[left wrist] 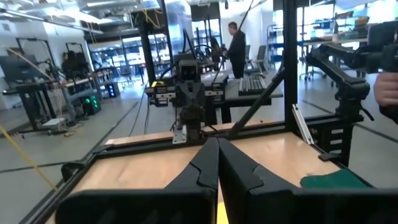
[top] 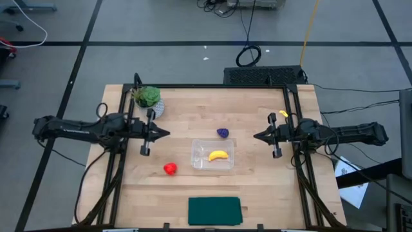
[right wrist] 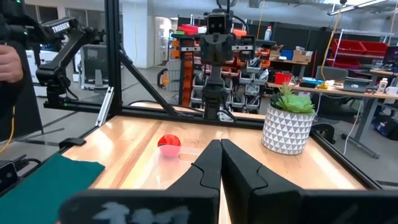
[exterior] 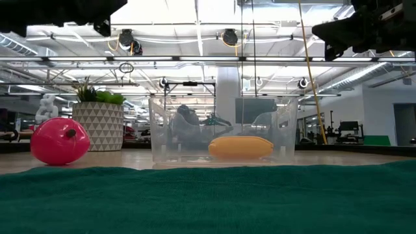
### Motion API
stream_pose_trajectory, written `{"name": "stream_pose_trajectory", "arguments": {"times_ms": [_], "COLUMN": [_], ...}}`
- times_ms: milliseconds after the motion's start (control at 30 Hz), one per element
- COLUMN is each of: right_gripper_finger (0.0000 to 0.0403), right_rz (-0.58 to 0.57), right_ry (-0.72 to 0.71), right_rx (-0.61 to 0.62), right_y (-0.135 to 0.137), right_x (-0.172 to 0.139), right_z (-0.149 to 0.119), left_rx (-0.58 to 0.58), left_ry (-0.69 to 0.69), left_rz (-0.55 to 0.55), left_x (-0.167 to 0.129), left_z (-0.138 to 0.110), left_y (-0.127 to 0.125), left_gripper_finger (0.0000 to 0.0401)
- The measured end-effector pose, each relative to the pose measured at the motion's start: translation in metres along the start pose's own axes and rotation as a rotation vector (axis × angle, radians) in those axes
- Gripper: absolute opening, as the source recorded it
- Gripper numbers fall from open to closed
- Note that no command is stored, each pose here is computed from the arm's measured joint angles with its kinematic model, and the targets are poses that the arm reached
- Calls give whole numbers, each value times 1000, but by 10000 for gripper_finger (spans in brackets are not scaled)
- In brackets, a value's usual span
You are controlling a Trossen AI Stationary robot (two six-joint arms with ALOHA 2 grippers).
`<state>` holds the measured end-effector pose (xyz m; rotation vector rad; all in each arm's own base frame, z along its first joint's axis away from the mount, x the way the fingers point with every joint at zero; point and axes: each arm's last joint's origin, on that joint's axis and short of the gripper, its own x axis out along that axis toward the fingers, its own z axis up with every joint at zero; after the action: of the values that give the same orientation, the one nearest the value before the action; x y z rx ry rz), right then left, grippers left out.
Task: Pick and placing Produce into tupperware
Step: Put the apple into the transparent bin
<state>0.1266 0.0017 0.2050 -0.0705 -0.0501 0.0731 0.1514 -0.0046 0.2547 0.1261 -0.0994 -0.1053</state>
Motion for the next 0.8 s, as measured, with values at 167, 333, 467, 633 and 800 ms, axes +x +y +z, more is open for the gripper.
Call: {"name": "stream_pose_trajectory", "arguments": {"times_ms": [167, 333, 467, 633, 800], "right_gripper_finger": [0, 0, 0, 0, 0], "right_rz": [-1, -1, -1, -1, -1], "right_ry": [-16, -21, -21, -23, -25], "right_rx": [-1, -2, -2, -2, 1], "right_y": [0, 0, 0, 0, 0], "right_x": [0, 0, 0, 0, 0], "right_z": [2, 2, 2, 2, 2], "left_rx": [-3, -5, -8, -3, -5], "left_ry": [16, 24, 25, -9, -7], "left_rz": [-13, -30, -51, -73, -69], "left_x": [13, 21, 25, 27, 29], "left_z": [11, 17, 23, 36, 50], "left_y": [1, -1, -3, -6, -7], "left_gripper_finger": [5, 5, 5, 5, 5]}}
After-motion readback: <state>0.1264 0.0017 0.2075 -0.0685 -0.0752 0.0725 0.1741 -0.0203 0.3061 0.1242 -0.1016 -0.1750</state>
